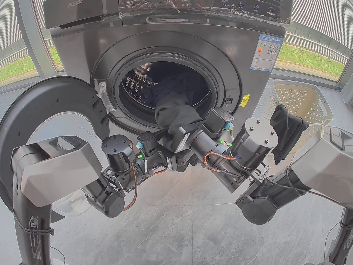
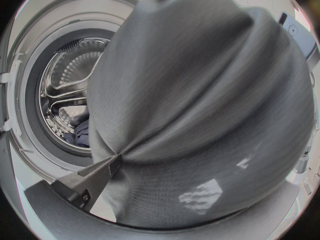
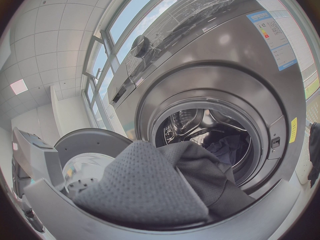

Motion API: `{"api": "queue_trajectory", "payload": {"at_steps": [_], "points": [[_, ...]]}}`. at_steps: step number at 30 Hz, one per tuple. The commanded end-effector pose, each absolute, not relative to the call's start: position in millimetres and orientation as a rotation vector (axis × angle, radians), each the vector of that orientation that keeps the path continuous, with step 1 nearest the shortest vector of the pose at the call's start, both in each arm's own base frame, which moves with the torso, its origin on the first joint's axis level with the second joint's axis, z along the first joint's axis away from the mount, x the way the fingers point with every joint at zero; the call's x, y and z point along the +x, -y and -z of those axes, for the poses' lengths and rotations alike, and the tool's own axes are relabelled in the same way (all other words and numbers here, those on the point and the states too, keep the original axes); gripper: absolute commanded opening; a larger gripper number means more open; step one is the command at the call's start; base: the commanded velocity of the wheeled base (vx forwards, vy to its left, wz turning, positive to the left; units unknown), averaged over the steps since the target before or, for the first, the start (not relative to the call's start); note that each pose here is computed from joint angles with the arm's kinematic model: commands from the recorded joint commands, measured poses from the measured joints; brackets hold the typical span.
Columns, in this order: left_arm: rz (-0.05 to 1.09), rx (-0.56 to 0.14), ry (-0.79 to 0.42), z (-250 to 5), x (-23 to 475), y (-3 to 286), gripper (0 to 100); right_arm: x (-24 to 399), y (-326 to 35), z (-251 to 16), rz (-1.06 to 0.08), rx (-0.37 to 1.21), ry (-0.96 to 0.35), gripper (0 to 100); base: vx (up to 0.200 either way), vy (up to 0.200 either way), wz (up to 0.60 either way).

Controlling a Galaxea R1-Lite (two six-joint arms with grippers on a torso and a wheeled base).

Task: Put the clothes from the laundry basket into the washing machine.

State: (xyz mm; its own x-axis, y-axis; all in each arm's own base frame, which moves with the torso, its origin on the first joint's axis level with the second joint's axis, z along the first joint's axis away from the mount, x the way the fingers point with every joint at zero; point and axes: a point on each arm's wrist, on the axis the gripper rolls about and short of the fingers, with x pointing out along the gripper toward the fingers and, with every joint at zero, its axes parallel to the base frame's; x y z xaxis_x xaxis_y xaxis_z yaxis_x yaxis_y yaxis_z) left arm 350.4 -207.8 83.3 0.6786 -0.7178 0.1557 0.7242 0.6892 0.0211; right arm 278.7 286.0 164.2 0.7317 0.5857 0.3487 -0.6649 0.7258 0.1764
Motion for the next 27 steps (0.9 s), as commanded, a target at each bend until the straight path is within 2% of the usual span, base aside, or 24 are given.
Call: {"api": "queue_trajectory", "payload": {"at_steps": [1,6,7,13,18,20,22,23,27], "points": [[0.784,-0.039,0.128,-62.8,366.4,206.0,100,273.9,-287.3,-168.6,-0.71,0.308,0.285,0,0.0,0.0,0.0],[0.751,-0.042,0.135,-58.7,375.6,203.1,100,272.6,-288.3,-168.2,-0.71,0.311,0.282,0,0.0,0.0,0.0],[0.743,-0.043,0.14,-59.2,376.3,203.3,0,272.6,-288.2,-168.4,-0.707,0.313,0.283,0,0.0,0.0,0.0],[0.73,-0.054,0.157,-63.7,378.5,201.3,0,274.4,-285.7,-168.4,-0.699,0.318,0.282,0,0.0,0.0,0.0],[0.681,-0.06,0.181,-72.8,381.6,191.2,0,283.6,-260.1,-170.5,-0.637,0.314,0.273,0,0.0,0.0,0.0],[0.653,-0.085,0.211,-90.1,380.3,183.6,0,294.7,-242.2,-163.6,-0.572,0.303,0.251,0,0.0,0.0,0.0],[0.653,-0.096,0.221,-96.2,378.6,182.1,0,299.2,-235.2,-160.5,-0.549,0.298,0.242,0,0.0,0.0,0.0],[0.651,-0.111,0.243,-109.5,373.7,179.8,0,305.2,-225.9,-154.6,-0.519,0.288,0.227,0,0.0,0.0,0.0],[0.659,-0.123,0.253,-128.2,356.0,174.2,0,311.1,-222.2,-145.0,-0.501,0.279,0.207,0,0.0,0.0,0.0]]}}
